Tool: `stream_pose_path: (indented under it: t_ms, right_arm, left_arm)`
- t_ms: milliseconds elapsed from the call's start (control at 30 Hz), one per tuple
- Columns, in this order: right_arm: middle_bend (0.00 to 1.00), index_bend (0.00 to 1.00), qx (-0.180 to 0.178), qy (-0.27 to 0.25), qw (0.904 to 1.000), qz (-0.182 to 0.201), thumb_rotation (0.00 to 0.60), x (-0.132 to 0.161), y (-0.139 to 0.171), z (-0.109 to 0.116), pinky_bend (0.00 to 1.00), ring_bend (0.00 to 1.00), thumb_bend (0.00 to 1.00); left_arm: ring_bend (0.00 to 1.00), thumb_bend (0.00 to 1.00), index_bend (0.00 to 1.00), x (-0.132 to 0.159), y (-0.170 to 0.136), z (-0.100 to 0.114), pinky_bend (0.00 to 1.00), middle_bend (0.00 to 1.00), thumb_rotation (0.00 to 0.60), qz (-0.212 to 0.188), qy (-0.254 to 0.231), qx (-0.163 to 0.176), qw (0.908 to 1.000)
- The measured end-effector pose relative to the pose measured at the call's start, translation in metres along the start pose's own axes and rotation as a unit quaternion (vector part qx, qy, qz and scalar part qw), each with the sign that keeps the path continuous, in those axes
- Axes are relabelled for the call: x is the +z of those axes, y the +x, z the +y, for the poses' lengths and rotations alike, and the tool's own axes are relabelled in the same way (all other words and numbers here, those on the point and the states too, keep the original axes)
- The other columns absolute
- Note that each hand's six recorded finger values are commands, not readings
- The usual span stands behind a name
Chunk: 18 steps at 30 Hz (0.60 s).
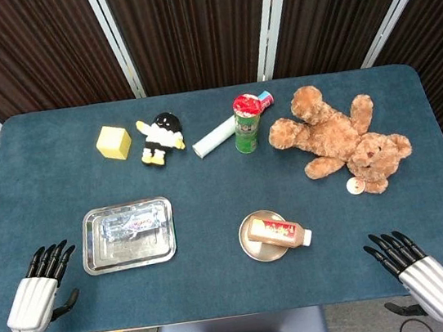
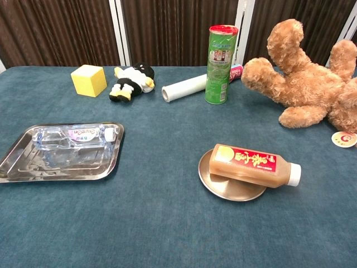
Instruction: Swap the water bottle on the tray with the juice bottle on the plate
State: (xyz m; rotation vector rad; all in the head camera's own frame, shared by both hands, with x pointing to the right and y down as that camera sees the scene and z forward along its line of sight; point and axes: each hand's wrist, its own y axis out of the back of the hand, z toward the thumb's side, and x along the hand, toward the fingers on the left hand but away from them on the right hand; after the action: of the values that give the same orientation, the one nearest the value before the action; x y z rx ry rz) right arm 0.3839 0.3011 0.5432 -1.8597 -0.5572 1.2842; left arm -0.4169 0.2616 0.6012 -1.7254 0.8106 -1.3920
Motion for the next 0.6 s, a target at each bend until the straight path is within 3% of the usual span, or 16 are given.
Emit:
stream_pose_path:
  t_ms: [167,333,600]
  right_arm:
    - [0.00,0.00,0.003,0.001,1.0000,0.000,0.600,0.000,-0.001,-0.001,0.00,0.00,0.18]
    - [0.00,0.00,0.004,0.004,1.0000,-0.004,0.600,-0.001,-0.002,-0.003,0.00,0.00,0.18]
    - [0.00,0.00,-0.009,0.006,0.9999,-0.005,0.600,0.001,-0.001,0.000,0.00,0.00,0.18]
  left_arm:
    - [0.00,0.37,0.00,0.005,0.000,-0.005,0.03,0.00,0.600,-0.008,0.004,-0.009,0.9999]
    - [0.00,0.38,0.00,0.023,0.006,-0.017,0.05,0.00,0.600,-0.044,-0.002,-0.019,0.9988]
    - [0.00,0.37,0.00,0.054,0.034,-0.033,0.04,0.00,0.600,-0.087,-0.001,-0.026,0.9959]
